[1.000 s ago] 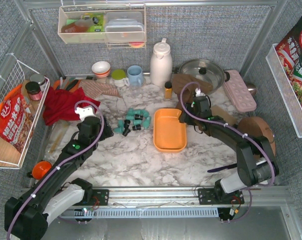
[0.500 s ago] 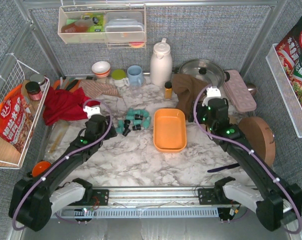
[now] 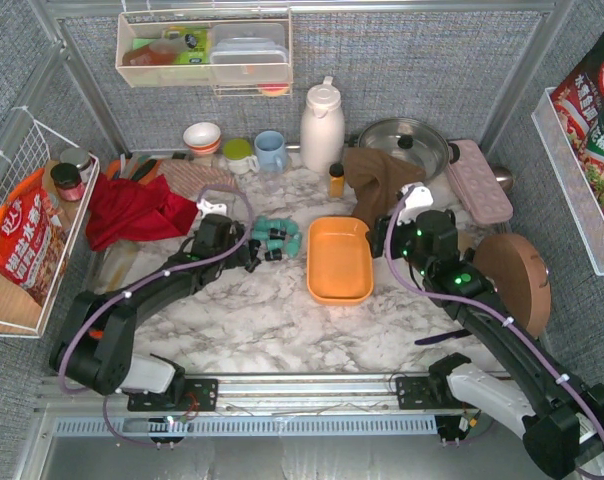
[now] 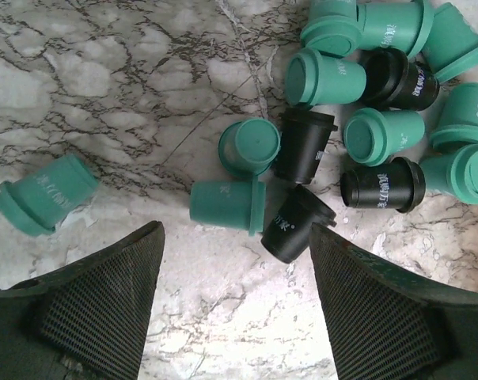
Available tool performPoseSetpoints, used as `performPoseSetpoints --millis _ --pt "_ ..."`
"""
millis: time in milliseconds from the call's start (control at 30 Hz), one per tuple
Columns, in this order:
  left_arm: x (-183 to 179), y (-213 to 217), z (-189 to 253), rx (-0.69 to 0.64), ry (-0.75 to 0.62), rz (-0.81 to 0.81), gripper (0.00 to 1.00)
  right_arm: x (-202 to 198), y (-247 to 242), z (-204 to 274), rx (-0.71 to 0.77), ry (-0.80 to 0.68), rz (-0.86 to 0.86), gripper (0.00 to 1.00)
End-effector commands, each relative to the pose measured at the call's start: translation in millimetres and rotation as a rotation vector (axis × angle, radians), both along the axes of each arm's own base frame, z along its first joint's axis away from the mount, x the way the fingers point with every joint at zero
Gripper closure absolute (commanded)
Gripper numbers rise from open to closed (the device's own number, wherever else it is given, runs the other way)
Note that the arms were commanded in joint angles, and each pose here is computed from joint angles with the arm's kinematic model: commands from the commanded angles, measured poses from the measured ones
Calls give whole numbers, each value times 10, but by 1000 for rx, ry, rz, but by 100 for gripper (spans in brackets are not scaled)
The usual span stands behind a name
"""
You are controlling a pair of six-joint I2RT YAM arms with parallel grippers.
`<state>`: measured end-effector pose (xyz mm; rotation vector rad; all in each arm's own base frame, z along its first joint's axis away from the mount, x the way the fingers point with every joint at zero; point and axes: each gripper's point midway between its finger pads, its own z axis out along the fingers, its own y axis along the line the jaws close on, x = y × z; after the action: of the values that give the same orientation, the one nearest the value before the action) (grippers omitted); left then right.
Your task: Mix the coffee capsules in the storage basket
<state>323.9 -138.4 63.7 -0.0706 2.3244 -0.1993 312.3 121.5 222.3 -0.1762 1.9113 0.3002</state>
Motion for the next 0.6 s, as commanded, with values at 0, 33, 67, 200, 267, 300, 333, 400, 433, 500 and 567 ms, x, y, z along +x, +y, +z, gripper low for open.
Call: performPoseSetpoints --millis 0,33,67,200,267,300,333,400,433,500,567 --pt "119 -97 13 -7 -24 -47 18 5 117 82 17 -32 57 31" --pt "131 -90 -5 -1 -21 -46 18 -5 133 75 18 -29 67 31" --pt "134 -84 -21 4 -16 -48 18 -11 142 74 19 -27 71 31" --pt "121 -34 -116 21 24 -41 20 -28 167 99 23 -29 84 31" --pt "111 -3 -163 27 35 -34 20 -35 178 101 25 -29 90 31" --pt "108 4 -177 26 37 -32 20 -37 184 101 26 -29 93 31" --pt "102 15 -192 24 38 -32 20 -38 188 97 25 -27 96 31" --pt "112 12 -216 5 38 -41 20 -40 202 90 26 -22 102 31" --pt "115 5 -235 -4 42 -49 20 -39 207 94 26 -23 105 31" --pt "134 -6 -256 -17 48 -54 20 -37 214 75 24 -17 108 31" --pt "149 -23 -270 -23 49 -63 20 -36 220 66 23 -13 110 32"
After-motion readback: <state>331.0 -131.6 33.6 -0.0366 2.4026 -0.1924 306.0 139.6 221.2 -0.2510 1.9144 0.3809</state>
